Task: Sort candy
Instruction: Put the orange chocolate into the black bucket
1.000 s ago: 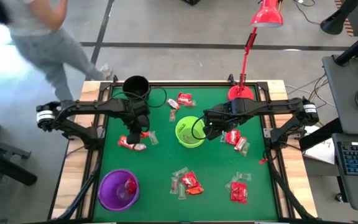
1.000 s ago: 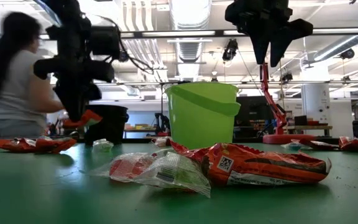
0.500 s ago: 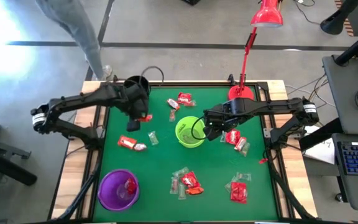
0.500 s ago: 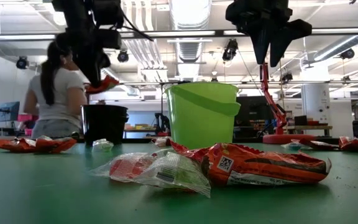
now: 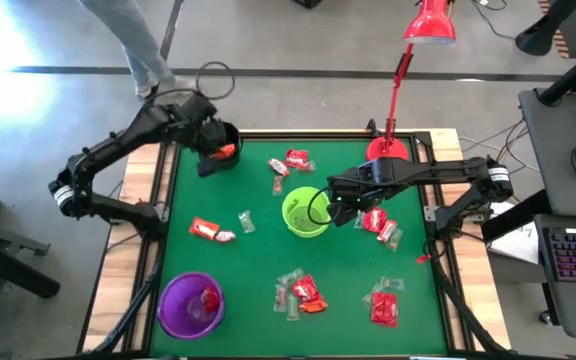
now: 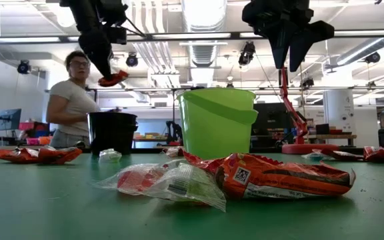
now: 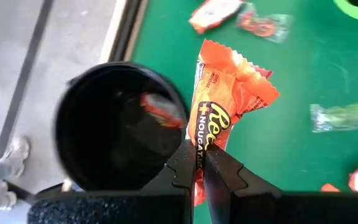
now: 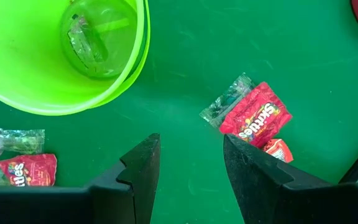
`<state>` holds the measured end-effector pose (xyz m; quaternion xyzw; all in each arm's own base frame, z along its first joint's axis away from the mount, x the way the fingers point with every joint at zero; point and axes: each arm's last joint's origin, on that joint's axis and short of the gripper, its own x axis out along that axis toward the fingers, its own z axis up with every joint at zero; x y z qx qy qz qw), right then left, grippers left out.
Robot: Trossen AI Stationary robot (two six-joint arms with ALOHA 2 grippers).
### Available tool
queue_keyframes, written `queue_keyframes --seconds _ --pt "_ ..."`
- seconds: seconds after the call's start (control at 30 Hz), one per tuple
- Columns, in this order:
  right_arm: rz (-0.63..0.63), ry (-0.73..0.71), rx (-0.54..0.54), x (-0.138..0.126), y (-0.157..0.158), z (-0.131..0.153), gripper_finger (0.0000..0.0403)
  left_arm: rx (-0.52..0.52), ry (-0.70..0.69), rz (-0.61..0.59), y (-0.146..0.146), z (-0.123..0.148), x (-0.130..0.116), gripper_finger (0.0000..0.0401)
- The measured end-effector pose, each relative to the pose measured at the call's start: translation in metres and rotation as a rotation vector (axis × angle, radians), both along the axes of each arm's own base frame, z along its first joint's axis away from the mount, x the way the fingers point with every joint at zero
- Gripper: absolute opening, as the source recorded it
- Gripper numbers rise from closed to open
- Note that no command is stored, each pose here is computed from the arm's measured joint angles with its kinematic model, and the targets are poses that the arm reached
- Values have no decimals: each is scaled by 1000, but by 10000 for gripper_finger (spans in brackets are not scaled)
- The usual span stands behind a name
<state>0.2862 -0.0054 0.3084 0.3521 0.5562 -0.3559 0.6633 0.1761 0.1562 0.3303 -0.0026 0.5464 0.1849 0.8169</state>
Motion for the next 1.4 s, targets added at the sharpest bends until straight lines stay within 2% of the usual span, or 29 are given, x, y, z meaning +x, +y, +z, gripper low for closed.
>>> queue_keyframes --seconds 0.17,0.3,0.97,1.4 --pt "0 0 0 0 0 0 169 12 5 42 12 3 -11 0" --pt "-1 0 1 0 0 0 169 -48 -6 39 13 0 -16 0" --pt "-3 -4 1 0 0 0 169 -152 -34 15 6 -1 -17 0" --pt "-5 -5 1 0 0 0 169 -158 -20 2 5 -2 -18 0"
